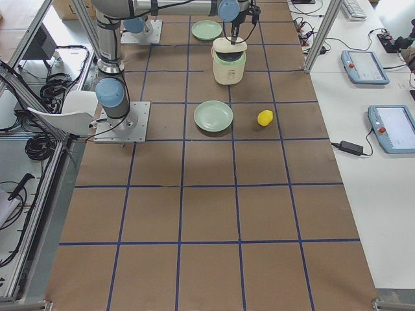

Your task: Press rice cooker button

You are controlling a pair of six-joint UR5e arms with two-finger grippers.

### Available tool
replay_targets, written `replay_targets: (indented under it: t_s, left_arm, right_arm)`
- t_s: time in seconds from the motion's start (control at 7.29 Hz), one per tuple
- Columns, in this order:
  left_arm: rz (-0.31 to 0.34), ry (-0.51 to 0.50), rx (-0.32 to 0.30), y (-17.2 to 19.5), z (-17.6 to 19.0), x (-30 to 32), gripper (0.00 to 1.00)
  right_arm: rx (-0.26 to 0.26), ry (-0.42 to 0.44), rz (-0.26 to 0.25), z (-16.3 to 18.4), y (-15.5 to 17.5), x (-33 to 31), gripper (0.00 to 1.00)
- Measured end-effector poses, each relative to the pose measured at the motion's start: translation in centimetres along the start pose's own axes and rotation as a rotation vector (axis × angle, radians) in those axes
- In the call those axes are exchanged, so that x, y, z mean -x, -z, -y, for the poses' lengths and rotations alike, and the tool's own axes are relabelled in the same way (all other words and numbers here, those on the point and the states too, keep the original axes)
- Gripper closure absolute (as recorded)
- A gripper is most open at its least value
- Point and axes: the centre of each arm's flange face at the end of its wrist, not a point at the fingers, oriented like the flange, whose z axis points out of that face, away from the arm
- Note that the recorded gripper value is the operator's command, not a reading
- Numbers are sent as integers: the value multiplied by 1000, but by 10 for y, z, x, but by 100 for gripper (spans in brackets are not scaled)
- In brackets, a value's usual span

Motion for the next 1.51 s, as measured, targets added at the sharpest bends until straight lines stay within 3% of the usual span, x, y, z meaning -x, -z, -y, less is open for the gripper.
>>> replay_targets:
  t_s: [0.27,0.55,0.82,1.1,1.51]
  left_arm:
    - [-1,0,0,0,0,0,0]
    - [-1,0,1,0,0,0,0]
    - [-1,0,0,0,0,0,0]
    - [0,0,0,0,0,0,0]
    - [0,0,1,0,0,0,0]
  right_arm:
    - [-71,34,-3,-1,76,-5,5]
    - [-113,122,-74,-2,105,-41,6]
    - [-82,143,-99,-18,103,-94,0]
    - [-52,110,-100,-36,91,-140,0]
    - [-46,92,-100,-37,89,-153,0]
